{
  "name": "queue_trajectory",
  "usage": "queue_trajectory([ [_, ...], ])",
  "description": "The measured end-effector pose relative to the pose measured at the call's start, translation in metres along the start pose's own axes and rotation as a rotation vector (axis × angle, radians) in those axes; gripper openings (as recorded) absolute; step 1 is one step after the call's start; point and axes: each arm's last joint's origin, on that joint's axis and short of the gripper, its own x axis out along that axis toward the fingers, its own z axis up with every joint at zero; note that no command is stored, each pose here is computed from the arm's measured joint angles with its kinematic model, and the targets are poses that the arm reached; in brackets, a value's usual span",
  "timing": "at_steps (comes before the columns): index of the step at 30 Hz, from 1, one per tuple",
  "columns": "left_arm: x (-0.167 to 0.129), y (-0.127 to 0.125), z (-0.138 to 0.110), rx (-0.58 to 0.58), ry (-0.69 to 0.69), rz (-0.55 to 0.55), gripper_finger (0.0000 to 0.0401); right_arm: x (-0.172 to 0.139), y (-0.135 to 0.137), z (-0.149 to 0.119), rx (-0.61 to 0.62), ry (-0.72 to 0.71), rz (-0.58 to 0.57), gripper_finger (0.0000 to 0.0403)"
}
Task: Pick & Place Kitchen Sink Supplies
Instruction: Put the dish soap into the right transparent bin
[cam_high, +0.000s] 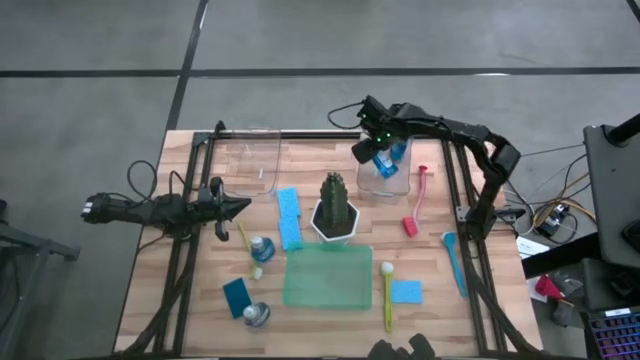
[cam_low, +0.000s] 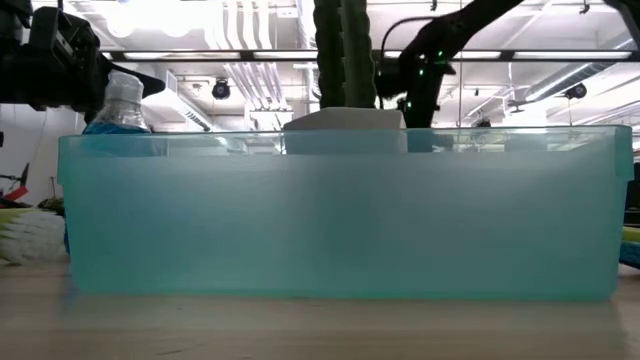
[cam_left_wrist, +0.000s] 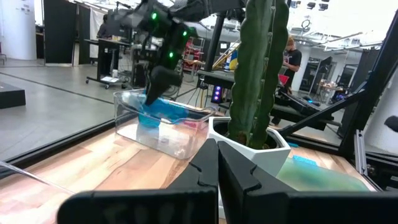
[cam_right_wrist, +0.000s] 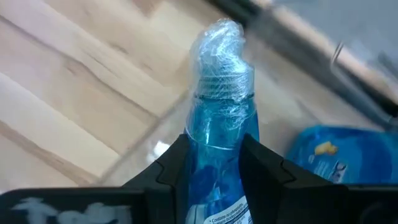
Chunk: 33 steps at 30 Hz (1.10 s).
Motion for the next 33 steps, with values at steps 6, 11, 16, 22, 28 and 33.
queue_trajectory([
  [6, 0.0, 0.0, 0.0, 0.0, 0.0, 0.0, 0.0, -0.016, 0.006, -0.012, 0.004, -0.18, 0.019, 0.0105],
  [11, 0.0, 0.0, 0.0, 0.0, -0.001, 0.0, 0.0, -0.019, 0.0, -0.035, 0.069, -0.362, 0.068, 0.0106],
  [16, 0.0, 0.0, 0.0, 0.0, 0.0, 0.0, 0.0, -0.019, -0.005, -0.059, 0.066, -0.562, 0.128, 0.0109],
  [22, 0.0, 0.0, 0.0, -0.001, -0.001, 0.0, 0.0, -0.005, -0.01, -0.085, 0.02, -0.711, 0.176, 0.011],
  [28, 0.0, 0.0, 0.0, 0.0, 0.0, 0.0, 0.0, 0.014, -0.016, -0.102, 0.04, -0.8, 0.208, 0.0111],
  [33, 0.0, 0.0, 0.0, 0.0, 0.0, 0.0, 0.0, 0.021, -0.018, -0.11, -0.001, -0.85, 0.211, 0.0111],
])
